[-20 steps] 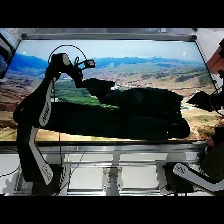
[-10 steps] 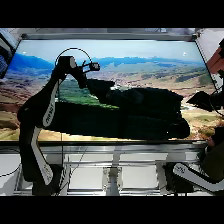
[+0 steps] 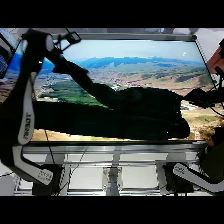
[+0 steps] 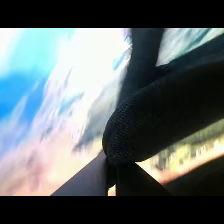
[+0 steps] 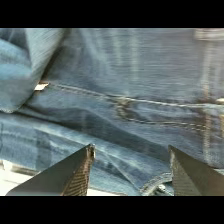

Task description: Fold the clothes and pants, and hang the long-sleeved shirts on hangers.

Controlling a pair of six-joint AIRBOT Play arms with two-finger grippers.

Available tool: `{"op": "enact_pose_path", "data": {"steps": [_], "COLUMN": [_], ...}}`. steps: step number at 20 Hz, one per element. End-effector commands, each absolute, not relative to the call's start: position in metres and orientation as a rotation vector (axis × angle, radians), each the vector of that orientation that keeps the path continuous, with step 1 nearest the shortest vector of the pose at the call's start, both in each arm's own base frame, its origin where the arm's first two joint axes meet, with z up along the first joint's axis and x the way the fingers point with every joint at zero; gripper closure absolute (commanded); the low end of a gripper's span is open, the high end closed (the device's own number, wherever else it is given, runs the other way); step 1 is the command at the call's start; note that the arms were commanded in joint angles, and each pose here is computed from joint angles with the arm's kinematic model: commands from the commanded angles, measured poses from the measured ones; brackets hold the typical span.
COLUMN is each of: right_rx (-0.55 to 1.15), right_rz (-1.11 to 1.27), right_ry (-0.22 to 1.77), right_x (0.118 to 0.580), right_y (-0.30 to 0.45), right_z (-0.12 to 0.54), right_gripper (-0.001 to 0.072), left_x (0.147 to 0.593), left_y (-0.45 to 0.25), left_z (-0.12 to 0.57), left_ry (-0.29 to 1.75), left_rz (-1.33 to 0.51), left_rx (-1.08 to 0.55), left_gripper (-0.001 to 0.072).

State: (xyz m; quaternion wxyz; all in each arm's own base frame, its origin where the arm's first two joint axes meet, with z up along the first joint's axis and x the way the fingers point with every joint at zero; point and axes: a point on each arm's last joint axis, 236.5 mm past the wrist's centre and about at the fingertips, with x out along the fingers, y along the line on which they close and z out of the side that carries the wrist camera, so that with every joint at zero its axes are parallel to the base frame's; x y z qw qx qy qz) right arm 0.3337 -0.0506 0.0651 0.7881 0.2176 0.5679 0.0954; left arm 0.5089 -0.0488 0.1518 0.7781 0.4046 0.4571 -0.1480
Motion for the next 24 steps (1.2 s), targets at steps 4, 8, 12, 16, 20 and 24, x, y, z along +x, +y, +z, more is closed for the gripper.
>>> {"op": "enact_pose_path", "data": {"steps": [4, 8, 12, 16, 20, 24], "right_rx": [0.363, 0.33, 0.32, 0.269, 0.264, 0.288], "right_rz": [0.322, 0.342, 0.347, 0.286, 0.258, 0.259], "right_ry": [1.213, 1.188, 1.191, 1.17, 1.168, 1.21], "right_x": [0.349, 0.358, 0.358, 0.366, 0.373, 0.365], "right_y": [-0.001, 0.012, 0.014, -0.002, -0.009, -0.006], "right_z": [0.067, 0.068, 0.067, 0.062, 0.052, 0.033], "right_gripper": [0.0188, 0.0189, 0.0189, 0.0189, 0.0189, 0.0189], "left_x": [0.436, 0.407, 0.381, 0.392, 0.435, 0.509], "left_y": [0.018, 0.037, 0.044, 0.054, 0.066, 0.051], "left_z": [0.235, 0.283, 0.297, 0.281, 0.263, 0.299], "left_ry": [1.041, 0.952, 0.953, 0.986, 0.939, 0.601], "left_rz": [-0.008, 0.075, 0.091, 0.1, 0.115, 0.137], "left_rx": [0.809, 0.8, 0.769, 0.777, 0.828, 0.875], "left_gripper": [0.0677, 0.0676, 0.0676, 0.0676, 0.0676, 0.0676]}}
